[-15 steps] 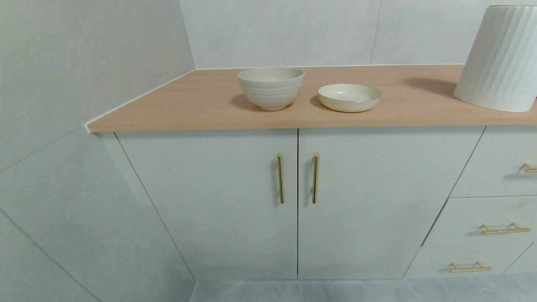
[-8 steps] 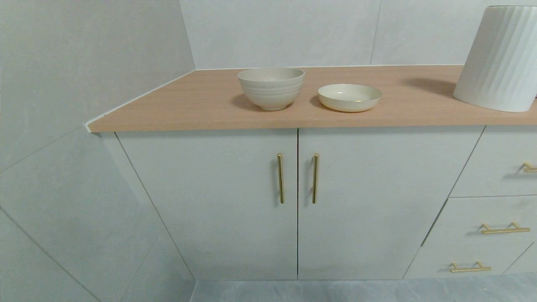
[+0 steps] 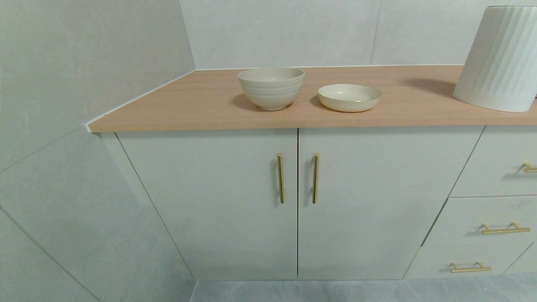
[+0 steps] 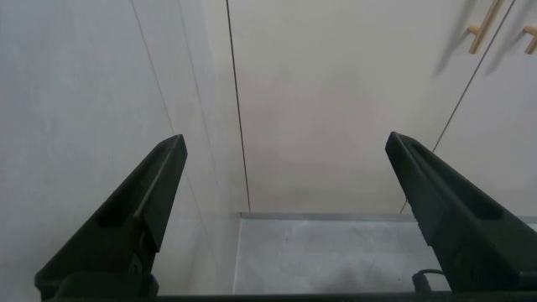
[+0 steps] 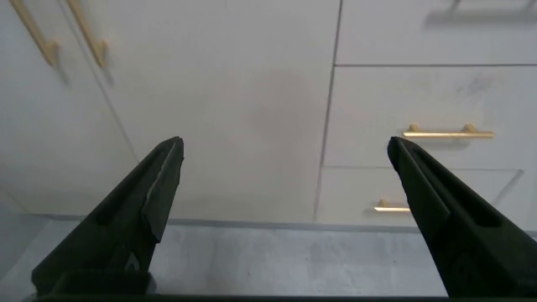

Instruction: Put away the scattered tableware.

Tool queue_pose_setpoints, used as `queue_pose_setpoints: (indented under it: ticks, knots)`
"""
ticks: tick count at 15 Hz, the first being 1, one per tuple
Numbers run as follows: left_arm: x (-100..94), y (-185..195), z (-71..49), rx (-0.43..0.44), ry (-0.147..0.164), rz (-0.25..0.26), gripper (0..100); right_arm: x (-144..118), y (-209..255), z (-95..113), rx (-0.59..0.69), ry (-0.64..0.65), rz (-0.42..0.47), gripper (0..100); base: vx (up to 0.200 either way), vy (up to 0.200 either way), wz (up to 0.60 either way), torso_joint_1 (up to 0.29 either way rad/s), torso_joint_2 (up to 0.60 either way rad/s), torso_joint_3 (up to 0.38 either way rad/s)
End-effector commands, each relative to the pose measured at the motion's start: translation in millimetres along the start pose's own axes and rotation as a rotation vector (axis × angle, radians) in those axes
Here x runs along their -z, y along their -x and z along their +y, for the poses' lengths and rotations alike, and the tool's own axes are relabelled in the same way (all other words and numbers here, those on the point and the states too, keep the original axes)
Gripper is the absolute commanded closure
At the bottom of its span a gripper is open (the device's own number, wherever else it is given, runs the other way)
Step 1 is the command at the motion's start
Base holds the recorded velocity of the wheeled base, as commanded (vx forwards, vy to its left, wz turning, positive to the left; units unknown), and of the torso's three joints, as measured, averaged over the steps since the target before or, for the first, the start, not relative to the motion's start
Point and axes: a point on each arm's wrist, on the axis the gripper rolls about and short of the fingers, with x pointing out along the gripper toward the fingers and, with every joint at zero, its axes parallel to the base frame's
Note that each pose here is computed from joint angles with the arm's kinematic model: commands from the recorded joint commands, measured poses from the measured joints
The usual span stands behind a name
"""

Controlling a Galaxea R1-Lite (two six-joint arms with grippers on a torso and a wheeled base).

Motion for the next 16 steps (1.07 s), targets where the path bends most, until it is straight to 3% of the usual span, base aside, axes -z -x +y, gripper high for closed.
queue_pose_setpoints:
  ticks: [1, 3, 11, 13, 16]
  knots:
    - [0.0, -0.1, 0.0, 0.000, 0.000, 0.002, 0, -33.1, 3.2, 2.4, -0.104, -0.037, -0.077, 0, 0.000, 0.000, 0.00, 0.000, 0.00, 0.000]
    - [-0.1, -0.1, 0.0, 0.000, 0.001, 0.001, 0, -36.0, -6.2, 4.1, -0.222, -0.045, 0.010, 0, 0.000, 0.000, 0.00, 0.000, 0.00, 0.000]
    - [0.0, -0.1, 0.0, 0.000, 0.001, 0.002, 0, -79.3, -83.6, 16.6, -0.493, -0.087, 0.359, 0, 0.000, 0.000, 0.00, 0.000, 0.00, 0.000]
    - [0.0, -0.1, 0.0, 0.000, 0.000, 0.002, 0, -77.7, -110.6, 23.6, -0.518, -0.086, 0.405, 0, 0.000, 0.000, 0.00, 0.000, 0.00, 0.000]
    - [0.0, -0.1, 0.0, 0.000, 0.000, 0.002, 0, -77.7, -149.8, 37.7, -0.564, -0.078, 0.393, 0, 0.000, 0.000, 0.00, 0.000, 0.00, 0.000]
